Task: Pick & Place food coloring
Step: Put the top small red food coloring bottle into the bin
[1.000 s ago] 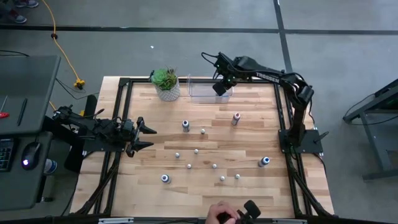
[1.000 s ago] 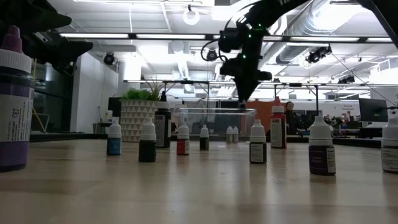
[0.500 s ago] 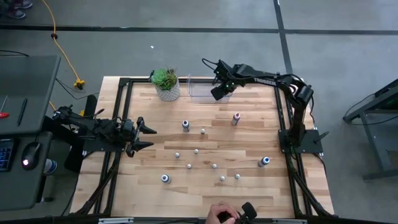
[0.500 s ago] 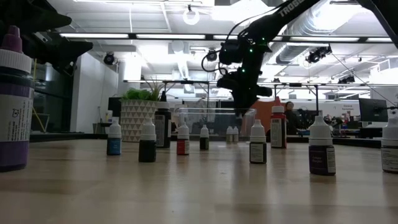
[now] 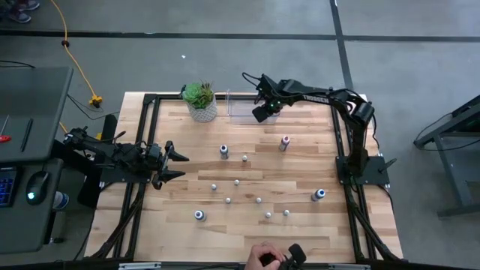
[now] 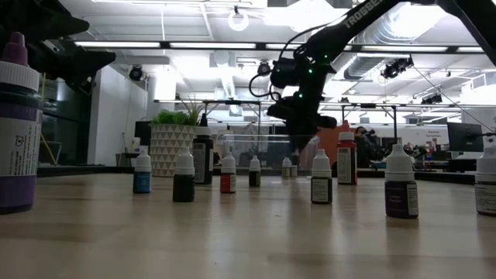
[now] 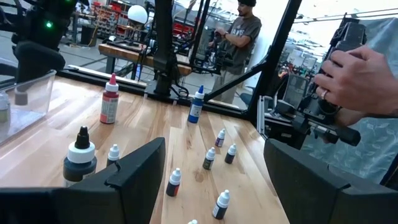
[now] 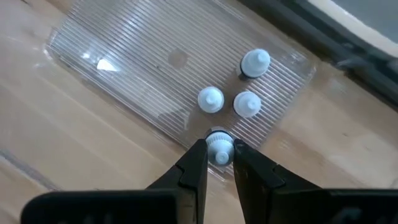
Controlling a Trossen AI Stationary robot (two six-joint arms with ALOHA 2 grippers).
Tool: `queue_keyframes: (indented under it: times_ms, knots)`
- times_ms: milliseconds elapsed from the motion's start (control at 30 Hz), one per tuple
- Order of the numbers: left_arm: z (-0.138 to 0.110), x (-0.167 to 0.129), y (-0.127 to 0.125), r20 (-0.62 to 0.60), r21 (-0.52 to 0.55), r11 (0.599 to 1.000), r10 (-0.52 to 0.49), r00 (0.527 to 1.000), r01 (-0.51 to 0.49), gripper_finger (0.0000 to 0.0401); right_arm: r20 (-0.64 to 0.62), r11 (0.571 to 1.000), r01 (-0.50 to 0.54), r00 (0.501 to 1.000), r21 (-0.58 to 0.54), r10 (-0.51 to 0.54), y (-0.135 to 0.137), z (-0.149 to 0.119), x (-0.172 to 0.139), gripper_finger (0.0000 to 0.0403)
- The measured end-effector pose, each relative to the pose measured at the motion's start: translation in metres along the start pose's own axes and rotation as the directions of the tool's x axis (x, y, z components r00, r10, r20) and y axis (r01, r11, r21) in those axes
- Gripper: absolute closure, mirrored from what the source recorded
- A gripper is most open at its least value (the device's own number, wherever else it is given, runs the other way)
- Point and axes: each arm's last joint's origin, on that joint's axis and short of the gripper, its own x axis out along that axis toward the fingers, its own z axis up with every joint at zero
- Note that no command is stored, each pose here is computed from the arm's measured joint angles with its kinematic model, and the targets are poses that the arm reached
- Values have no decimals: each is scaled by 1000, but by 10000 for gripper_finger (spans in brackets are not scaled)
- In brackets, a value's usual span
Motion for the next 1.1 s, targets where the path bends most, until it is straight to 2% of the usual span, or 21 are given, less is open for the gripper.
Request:
queue_keyframes:
  times_ms: [1100]
  knots:
    - [0, 0, 0, 0, 0, 1000, 0, 1000, 0, 130, 11, 1000, -8, 1000, 16, 7, -5, 4, 8, 334]
